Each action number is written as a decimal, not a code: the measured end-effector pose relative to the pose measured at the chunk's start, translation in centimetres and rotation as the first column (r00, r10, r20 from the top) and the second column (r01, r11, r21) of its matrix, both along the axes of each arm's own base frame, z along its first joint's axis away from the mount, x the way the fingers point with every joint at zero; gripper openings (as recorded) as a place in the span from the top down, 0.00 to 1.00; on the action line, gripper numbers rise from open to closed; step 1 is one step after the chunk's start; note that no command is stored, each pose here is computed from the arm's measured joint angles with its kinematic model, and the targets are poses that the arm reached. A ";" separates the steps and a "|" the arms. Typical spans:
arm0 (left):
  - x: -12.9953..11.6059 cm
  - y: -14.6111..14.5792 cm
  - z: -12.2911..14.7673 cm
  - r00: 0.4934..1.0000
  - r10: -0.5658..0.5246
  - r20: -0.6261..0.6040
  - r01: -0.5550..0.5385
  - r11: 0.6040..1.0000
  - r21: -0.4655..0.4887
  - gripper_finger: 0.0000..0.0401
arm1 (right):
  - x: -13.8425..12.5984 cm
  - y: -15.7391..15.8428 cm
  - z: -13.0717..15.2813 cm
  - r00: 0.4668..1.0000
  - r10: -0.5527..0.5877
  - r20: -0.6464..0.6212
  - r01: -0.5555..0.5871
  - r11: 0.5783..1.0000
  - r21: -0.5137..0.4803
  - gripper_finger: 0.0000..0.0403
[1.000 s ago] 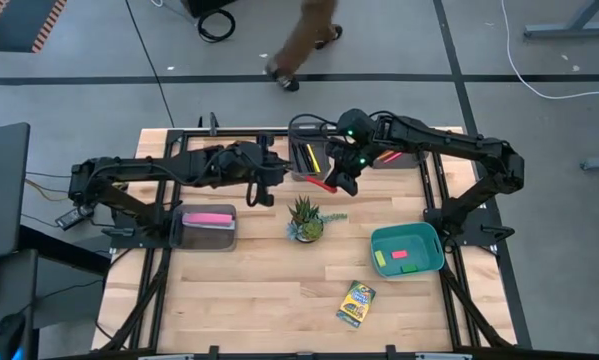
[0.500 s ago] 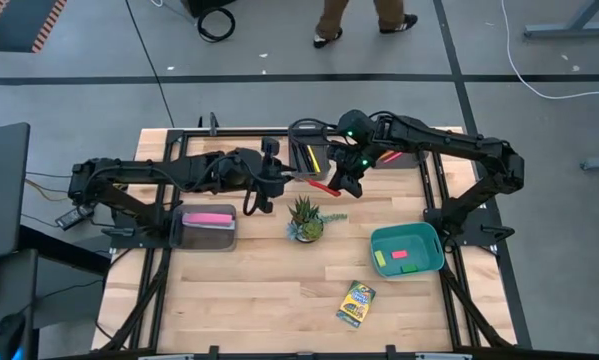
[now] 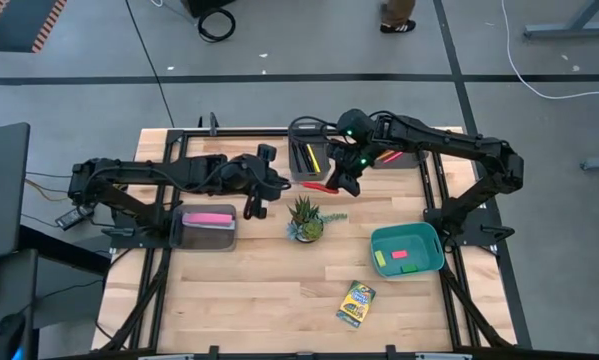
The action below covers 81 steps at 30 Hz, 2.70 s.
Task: Sort crayons/erasers/pens/pencils in bins
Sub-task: Put the orange scissor into the bottom black bin, then put the yellow crayon box into the middle left black bin
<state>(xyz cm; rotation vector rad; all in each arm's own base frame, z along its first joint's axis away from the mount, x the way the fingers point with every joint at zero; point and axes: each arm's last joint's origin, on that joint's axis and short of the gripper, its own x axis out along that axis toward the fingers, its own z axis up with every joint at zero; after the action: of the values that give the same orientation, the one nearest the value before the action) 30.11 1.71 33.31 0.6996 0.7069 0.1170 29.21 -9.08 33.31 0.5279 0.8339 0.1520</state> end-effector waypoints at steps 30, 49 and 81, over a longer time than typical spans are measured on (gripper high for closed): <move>-12.9 -6.9 4.4 0.770 0.452 -0.450 -0.638 0.540 -0.549 0.99 | -0.7 -0.9 0.2 0.998 0.050 0.031 -0.048 0.996 -0.076 0.64; -23.1 -5.9 -3.3 0.830 0.351 -0.434 -0.558 0.526 -0.642 0.99 | -0.1 1.7 -0.1 0.987 -0.114 -0.109 0.117 0.993 0.019 0.64; -20.8 -7.3 -5.9 0.879 0.385 -0.281 -0.443 0.442 -0.780 0.57 | 0.5 12.5 -0.4 0.941 -0.130 -0.311 0.178 0.975 0.131 0.64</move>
<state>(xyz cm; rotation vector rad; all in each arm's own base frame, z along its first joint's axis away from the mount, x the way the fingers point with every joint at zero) 9.33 -5.54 27.38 -0.4325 0.8815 0.1926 29.66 3.45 32.92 0.7762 1.0790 -0.0098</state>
